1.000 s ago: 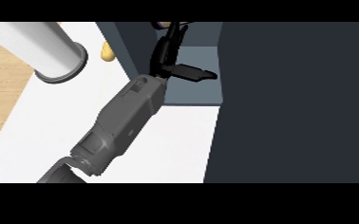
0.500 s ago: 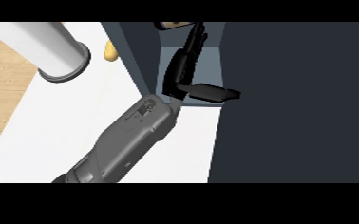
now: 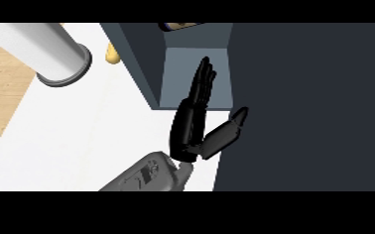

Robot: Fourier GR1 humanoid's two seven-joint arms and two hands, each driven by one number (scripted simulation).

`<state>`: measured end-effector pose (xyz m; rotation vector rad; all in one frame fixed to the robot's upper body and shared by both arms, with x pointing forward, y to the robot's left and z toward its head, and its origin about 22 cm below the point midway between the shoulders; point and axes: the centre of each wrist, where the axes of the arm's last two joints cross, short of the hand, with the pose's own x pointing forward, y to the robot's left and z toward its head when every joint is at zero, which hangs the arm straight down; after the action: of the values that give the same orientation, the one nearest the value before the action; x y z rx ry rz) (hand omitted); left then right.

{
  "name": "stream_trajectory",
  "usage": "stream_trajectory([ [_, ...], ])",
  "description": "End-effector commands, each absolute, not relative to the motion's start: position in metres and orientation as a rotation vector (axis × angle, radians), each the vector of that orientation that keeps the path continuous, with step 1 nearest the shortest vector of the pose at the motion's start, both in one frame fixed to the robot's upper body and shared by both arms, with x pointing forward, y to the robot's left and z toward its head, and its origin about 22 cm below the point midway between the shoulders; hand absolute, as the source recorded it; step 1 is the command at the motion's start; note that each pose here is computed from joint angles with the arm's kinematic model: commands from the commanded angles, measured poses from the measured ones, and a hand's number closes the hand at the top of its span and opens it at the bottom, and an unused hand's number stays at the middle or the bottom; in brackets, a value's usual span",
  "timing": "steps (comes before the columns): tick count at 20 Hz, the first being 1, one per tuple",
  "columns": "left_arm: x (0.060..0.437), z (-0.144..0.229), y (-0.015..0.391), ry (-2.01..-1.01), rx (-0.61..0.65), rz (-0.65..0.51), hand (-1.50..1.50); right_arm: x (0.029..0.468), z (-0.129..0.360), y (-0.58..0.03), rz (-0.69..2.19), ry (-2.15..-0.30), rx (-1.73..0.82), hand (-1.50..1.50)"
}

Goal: Pick up the wine, place it into the cabinet and close the cabinet

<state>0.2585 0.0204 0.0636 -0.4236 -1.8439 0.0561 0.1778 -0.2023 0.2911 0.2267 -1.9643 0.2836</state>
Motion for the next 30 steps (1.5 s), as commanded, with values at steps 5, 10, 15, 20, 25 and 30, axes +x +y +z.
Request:
stream_trajectory([
  [5,0.174,0.074,0.035,-1.796,-0.514,0.142,1.50,0.166,0.285,-0.194,0.272,-1.982,0.223,-1.50],
  [10,0.157,0.082,0.075,-1.790,-0.588,0.061,1.50,0.150,0.281,-0.203,0.275,-1.973,0.217,-1.50],
  [15,0.140,0.071,0.109,-1.809,-0.607,0.049,1.50,0.164,0.282,-0.188,0.492,-1.927,0.339,1.50],
  [20,0.143,0.085,0.149,-1.817,-0.614,-0.004,1.50,0.157,0.287,-0.174,0.570,-1.915,0.471,1.50],
  [25,0.128,0.085,0.183,-1.830,-0.634,0.041,1.50,0.149,0.273,-0.148,0.669,-1.812,0.627,1.50],
  [30,0.121,0.098,0.232,-1.866,-0.590,0.041,1.50,0.149,0.281,-0.118,0.661,-1.785,0.644,1.50],
])
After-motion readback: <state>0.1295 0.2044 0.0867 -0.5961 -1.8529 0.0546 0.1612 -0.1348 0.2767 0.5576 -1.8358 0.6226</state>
